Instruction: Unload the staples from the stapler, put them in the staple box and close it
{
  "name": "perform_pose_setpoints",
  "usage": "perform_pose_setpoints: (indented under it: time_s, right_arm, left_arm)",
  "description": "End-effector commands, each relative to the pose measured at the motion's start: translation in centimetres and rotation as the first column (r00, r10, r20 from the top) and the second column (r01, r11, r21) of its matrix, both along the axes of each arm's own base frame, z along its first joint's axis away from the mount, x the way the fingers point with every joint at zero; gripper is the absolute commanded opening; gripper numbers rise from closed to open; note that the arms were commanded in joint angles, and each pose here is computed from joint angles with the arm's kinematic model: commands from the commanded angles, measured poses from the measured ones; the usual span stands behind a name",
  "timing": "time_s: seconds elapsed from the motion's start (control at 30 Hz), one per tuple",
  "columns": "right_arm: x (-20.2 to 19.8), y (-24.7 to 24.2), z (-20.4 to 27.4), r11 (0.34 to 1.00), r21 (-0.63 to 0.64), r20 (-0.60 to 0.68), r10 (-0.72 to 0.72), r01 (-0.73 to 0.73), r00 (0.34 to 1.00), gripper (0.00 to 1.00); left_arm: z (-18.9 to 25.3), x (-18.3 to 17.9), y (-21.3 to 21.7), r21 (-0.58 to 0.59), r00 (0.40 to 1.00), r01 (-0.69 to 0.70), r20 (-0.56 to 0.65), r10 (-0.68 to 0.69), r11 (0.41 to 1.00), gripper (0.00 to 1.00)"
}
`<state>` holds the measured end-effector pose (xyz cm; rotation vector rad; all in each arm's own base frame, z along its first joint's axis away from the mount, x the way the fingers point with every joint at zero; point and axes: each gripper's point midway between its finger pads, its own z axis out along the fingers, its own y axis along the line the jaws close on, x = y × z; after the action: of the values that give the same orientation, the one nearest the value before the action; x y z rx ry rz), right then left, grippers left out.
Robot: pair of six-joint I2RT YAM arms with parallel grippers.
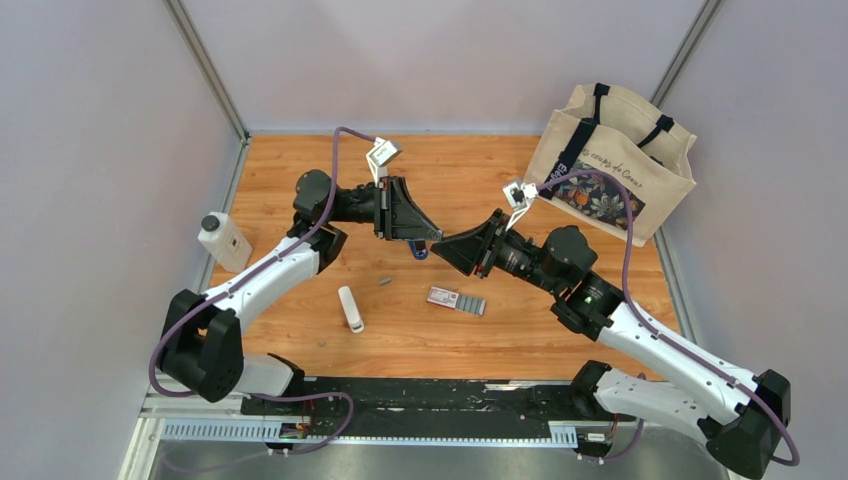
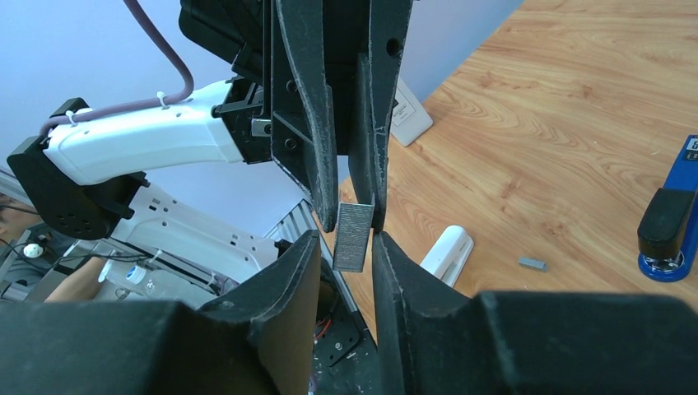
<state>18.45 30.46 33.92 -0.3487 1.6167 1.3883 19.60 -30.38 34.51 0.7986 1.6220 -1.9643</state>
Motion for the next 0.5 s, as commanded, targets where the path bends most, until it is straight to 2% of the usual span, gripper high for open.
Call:
perform_pose_setpoints:
  time_s: [0.0,0.2,0.3,0.33,0.4,0.43,0.47]
  right_arm:
    - [0.0,-0.2,3.0,0.997,0.074,0.046,-0.005,0.001,0.999,0.29]
    - [0.1,-0.8,2.3,0.998,0.061,0.029,-0.027,0.025,0.999,0.20]
    - [0.0,-1.1,1.6,0.998,0.044,0.014,-0.036,0.035,0.999,0.19]
    - [0.0,-1.2,1.4,0.999,0.038,0.010,-0.037,0.037,0.999,0.19]
    - [0.0,-1.3,0.3,0.999,0.009,-0.015,-0.045,0.045,0.999,0.18]
    - [0.0,-1.4,-0.1,0.999,-0.003,-0.023,-0.049,0.049,0.999,0.18]
    - [-0.1,-1.7,-0.6,0.998,-0.021,-0.037,-0.058,0.058,0.998,0.18]
  left_arm:
    - [1.4,-1.3,0.5,-0.041,0.995,0.009,0.099,-0.005,0.999,0.29]
    - [1.2,-1.3,0.5,-0.031,0.993,0.000,0.119,0.004,1.000,0.31]
    - [1.2,-1.1,0.5,-0.028,0.990,-0.023,0.136,0.026,0.999,0.44]
    - [1.4,-1.1,0.6,-0.031,0.988,-0.032,0.151,0.037,0.999,0.58]
    - [0.7,-0.1,0.3,0.010,0.984,-0.082,0.160,0.079,0.997,0.71]
    - [0.5,0.2,0.4,0.034,0.980,-0.107,0.173,0.099,0.994,0.72]
    - [-0.9,0.9,0.4,0.118,0.973,-0.140,0.202,0.114,0.983,0.73]
